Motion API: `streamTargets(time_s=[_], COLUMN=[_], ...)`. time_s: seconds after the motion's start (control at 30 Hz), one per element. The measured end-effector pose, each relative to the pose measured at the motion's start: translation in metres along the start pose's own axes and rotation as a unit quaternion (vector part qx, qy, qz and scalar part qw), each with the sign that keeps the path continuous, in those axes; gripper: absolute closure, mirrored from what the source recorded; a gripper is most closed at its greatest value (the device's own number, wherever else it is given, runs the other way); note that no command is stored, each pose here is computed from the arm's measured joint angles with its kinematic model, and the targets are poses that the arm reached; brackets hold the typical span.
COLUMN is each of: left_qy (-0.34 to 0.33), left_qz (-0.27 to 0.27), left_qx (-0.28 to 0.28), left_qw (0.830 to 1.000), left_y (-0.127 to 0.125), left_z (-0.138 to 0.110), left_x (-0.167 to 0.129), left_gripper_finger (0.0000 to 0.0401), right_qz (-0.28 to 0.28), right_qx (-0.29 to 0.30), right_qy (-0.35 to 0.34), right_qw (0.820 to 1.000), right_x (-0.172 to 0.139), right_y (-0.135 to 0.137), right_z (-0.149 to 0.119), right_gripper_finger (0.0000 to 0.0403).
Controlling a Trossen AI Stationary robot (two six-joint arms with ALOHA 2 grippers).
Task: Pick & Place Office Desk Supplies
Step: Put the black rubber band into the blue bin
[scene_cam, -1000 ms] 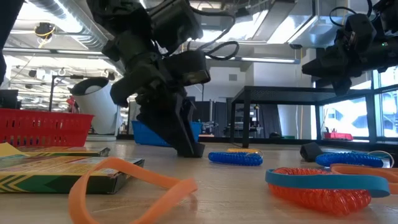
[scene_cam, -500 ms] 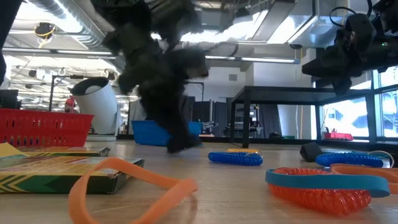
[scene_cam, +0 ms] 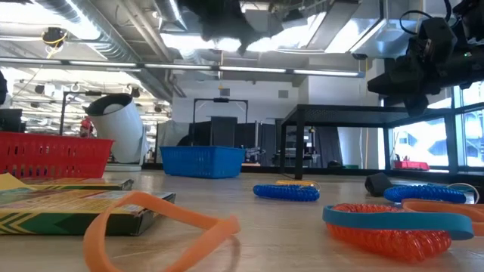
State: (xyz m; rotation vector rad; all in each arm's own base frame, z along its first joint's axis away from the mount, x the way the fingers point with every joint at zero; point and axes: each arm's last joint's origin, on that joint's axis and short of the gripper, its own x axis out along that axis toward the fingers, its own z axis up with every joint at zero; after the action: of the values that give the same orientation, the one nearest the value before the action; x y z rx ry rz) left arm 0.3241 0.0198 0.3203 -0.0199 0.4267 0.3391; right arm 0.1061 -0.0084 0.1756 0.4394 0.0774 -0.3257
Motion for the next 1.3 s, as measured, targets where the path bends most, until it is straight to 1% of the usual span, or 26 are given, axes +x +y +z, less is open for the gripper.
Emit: streamTargets(time_s=[0.1, 0.17, 0.33, 0.43, 0.47, 0.57, 0.63, 0.73, 0.87, 0.97, 1.07, 1.13, 1.3], left_qy=[-0.027, -0.039, -0.06, -0.056, -0.044, 0.021, 0.078, 0.137, 0.202, 0.254, 0.291, 0.309, 0.32], left_qz=[0.014, 0.015, 0.005, 0.008, 0.012, 0.035, 0.056, 0.083, 0.092, 0.093, 0.089, 0.082, 0.081], left_qx=[-0.037, -0.046, -0.051, -0.05, -0.051, -0.07, -0.086, -0.109, -0.115, -0.131, -0.165, -0.175, -0.177], left_qw=[0.999, 0.998, 0.997, 0.997, 0.998, 0.997, 0.992, 0.981, 0.968, 0.954, 0.938, 0.931, 0.927], left_y=[0.012, 0.017, 0.018, 0.019, 0.021, 0.027, 0.033, 0.043, 0.052, 0.058, 0.063, 0.065, 0.066], left_z=[0.011, 0.016, 0.022, 0.022, 0.02, 0.005, -0.009, -0.027, -0.055, -0.078, -0.097, -0.106, -0.111], left_x=[-0.018, -0.026, -0.042, -0.044, -0.043, -0.029, -0.016, 0.008, 0.048, 0.073, 0.09, 0.097, 0.101], left_gripper_finger=[0.0395, 0.0397, 0.0398, 0.0395, 0.0395, 0.0398, 0.0399, 0.0395, 0.0396, 0.0398, 0.0397, 0.0395, 0.0396], right_qz=[-0.001, -0.001, -0.002, -0.002, -0.002, -0.004, -0.004, -0.006, -0.007, -0.007, -0.007, -0.007, -0.007], right_qx=[0.014, 0.025, 0.037, 0.037, 0.037, 0.037, 0.035, 0.035, 0.034, 0.034, 0.035, 0.035, 0.035], right_qy=[0.001, 0.002, 0.003, 0.003, 0.003, 0.002, 0.002, 0.003, 0.004, 0.004, 0.004, 0.004, 0.005], right_qw=[1.0, 1.0, 0.999, 0.999, 0.999, 0.999, 0.999, 0.999, 0.999, 0.999, 0.999, 0.999, 0.999], right_x=[0.0, 0.0, 0.0, 0.0, 0.0, 0.0, 0.0, 0.0, 0.0, 0.0, 0.0, 0.0, 0.0], right_y=[0.0, 0.0, 0.0, 0.0, 0.0, 0.0, -0.001, -0.001, -0.001, -0.001, -0.001, -0.001, -0.001], right_z=[0.0, 0.0, -0.001, -0.001, -0.001, -0.001, -0.001, -0.001, -0.001, -0.001, -0.001, -0.001, -0.001], right_gripper_finger=[0.0353, 0.0353, 0.0353, 0.0353, 0.0353, 0.0353, 0.0353, 0.0353, 0.0353, 0.0353, 0.0353, 0.0353, 0.0353])
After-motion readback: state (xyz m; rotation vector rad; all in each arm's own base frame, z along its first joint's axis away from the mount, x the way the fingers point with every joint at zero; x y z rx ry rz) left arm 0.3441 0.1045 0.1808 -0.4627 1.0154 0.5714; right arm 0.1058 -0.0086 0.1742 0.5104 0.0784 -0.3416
